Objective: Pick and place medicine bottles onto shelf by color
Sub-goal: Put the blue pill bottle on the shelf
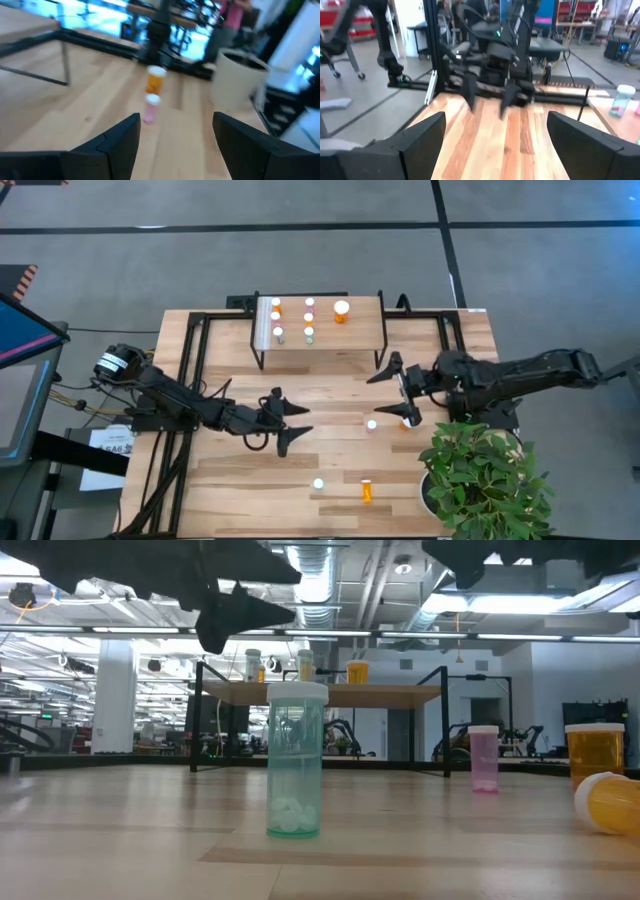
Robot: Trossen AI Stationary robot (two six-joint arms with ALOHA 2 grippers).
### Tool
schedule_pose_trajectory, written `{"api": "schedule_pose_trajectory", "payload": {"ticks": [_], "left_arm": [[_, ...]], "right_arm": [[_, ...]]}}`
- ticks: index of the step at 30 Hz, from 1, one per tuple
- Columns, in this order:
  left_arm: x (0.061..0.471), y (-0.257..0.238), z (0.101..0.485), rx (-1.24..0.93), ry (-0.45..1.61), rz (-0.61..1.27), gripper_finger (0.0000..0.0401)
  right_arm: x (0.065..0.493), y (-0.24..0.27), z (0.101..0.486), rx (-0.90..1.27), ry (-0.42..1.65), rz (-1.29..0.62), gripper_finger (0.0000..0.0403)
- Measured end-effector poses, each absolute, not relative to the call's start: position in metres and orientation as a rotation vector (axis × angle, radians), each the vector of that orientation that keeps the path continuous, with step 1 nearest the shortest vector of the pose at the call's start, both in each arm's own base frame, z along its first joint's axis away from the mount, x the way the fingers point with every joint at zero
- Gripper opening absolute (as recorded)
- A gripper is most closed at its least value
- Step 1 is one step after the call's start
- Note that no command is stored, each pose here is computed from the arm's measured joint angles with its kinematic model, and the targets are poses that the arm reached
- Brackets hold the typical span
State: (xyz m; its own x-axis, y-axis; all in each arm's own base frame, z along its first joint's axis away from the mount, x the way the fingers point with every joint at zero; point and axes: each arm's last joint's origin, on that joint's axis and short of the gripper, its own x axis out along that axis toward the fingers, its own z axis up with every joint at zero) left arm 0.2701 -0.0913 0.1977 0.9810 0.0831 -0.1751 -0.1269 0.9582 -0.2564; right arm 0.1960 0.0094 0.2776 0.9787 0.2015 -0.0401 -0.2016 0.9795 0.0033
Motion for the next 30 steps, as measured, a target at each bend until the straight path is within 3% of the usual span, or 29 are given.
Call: {"api": "schedule_pose_trajectory", "payload": {"ticks": [7,13,20,30], "left_arm": [[0.269,-0.133,0.212,-0.137,0.356,0.067,0.0238],[0.252,-0.168,0.218,-0.135,0.344,0.047,0.0238],[0.241,-0.196,0.170,-0.189,0.406,0.122,0.0238],[0.278,-0.232,0.094,-0.178,0.416,0.084,0.0238]], "right_arm": [[0.203,0.009,0.268,0.011,0.110,0.202,0.0368],[0.205,0.009,0.264,0.105,0.150,0.196,0.0368],[0.193,0.014,0.276,0.075,0.075,0.230,0.0368],[0.175,0.028,0.294,0.027,-0.044,0.315,0.0368]]}}
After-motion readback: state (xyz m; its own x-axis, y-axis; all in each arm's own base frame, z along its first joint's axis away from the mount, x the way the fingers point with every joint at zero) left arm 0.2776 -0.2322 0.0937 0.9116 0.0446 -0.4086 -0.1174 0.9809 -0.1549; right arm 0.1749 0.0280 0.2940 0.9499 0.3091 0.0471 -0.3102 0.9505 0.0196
